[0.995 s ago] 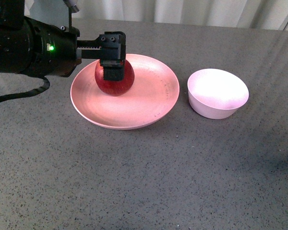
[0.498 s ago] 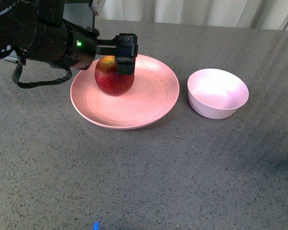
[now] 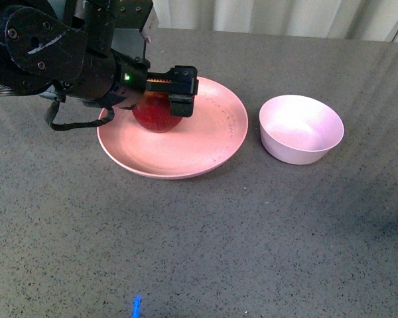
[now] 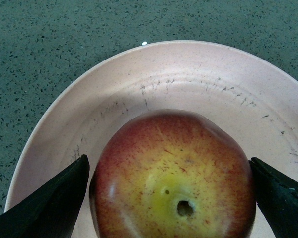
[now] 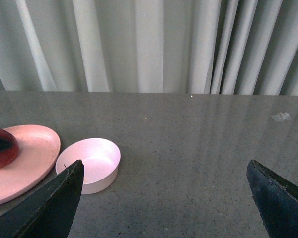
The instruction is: Move apple from plate to bowl
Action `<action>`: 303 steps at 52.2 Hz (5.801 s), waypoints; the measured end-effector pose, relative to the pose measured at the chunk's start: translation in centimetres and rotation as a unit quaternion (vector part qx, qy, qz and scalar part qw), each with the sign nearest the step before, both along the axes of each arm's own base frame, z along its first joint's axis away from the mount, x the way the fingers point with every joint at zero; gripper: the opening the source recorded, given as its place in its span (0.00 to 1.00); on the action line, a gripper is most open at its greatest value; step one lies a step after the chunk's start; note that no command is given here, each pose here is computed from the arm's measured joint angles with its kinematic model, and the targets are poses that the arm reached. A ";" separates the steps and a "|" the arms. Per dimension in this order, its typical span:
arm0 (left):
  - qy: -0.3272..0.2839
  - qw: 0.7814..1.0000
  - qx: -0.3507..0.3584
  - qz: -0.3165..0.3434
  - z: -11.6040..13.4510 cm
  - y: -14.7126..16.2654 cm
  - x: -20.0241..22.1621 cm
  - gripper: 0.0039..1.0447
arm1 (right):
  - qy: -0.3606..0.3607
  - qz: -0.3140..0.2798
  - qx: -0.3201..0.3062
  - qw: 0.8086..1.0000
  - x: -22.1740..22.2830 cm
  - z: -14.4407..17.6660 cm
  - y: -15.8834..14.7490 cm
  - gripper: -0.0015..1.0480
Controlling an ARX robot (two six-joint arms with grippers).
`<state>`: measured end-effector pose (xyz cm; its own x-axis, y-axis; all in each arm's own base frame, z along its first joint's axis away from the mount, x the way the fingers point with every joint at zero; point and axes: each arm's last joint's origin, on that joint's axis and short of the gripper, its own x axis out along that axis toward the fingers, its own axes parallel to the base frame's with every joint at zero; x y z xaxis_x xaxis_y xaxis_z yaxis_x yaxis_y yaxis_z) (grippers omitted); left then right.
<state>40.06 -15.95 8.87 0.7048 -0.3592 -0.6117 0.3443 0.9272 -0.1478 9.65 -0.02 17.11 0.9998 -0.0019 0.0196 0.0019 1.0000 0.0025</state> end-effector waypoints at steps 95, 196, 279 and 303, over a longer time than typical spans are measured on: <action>-0.021 0.983 0.006 -0.183 1.9 -16.3 -1.6 0.73 | 0.000 0.000 0.000 1.000 0.0 0.0 0.0 0.91; -0.327 0.925 0.009 0.194 7.3 13.8 -19.3 0.01 | 0.000 0.000 0.000 1.000 0.0 0.0 0.0 0.91; -0.340 0.921 0.005 0.190 8.3 15.9 -29.0 0.01 | 0.000 0.000 0.000 1.000 0.0 0.0 0.0 0.91; -0.332 0.924 0.007 0.190 7.9 15.9 -30.3 0.01 | 0.000 0.000 0.000 1.000 0.0 0.0 0.0 0.91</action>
